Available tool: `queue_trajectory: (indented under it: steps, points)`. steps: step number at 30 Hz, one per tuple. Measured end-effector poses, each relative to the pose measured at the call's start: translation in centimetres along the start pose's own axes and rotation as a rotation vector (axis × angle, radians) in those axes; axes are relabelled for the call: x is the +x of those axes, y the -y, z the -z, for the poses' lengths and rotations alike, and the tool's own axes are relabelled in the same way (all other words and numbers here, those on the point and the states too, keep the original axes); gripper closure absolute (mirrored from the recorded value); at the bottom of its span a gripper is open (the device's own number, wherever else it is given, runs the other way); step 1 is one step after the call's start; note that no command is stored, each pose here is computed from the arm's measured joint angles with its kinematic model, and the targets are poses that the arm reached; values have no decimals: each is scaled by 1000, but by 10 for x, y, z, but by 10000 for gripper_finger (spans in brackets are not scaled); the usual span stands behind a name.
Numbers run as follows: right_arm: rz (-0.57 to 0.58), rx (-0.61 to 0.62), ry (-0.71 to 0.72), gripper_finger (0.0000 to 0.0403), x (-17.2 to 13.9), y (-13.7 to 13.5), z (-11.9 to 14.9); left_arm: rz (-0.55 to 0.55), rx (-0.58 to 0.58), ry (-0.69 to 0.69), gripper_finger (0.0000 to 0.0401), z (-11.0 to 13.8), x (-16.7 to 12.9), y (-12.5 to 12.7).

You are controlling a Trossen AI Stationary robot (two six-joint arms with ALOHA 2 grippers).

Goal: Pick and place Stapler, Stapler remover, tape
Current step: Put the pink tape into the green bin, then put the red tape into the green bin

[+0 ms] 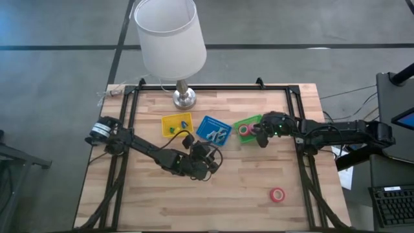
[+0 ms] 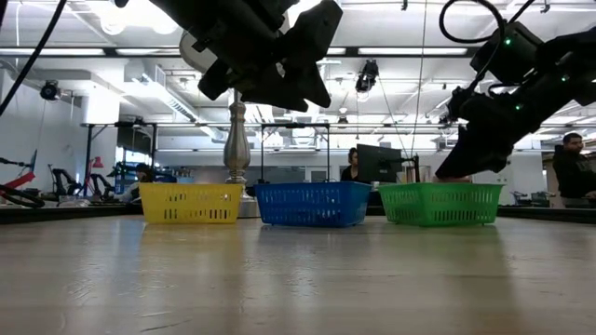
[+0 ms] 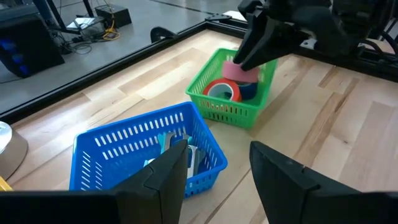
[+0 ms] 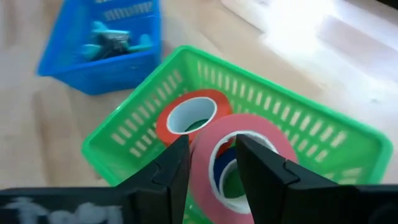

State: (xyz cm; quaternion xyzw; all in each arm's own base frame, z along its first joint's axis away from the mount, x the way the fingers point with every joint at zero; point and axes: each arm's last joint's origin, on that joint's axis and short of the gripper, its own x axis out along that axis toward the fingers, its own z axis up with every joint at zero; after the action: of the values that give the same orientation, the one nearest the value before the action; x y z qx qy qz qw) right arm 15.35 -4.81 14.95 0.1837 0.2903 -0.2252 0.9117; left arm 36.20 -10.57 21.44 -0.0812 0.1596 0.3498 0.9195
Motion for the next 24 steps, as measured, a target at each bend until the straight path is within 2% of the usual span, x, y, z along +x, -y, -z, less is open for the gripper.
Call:
queue_trajectory:
  steps: [10,18,24]
  points:
    - [30,-1,-29,279,0,2,3,0,0,0,224,0,0,0]
    - [52,-15,-121,282,-18,-8,-22,1,3,-3,224,0,0,0]
    - [23,-17,-204,290,-28,-22,-24,1,-1,-5,224,1,0,0]
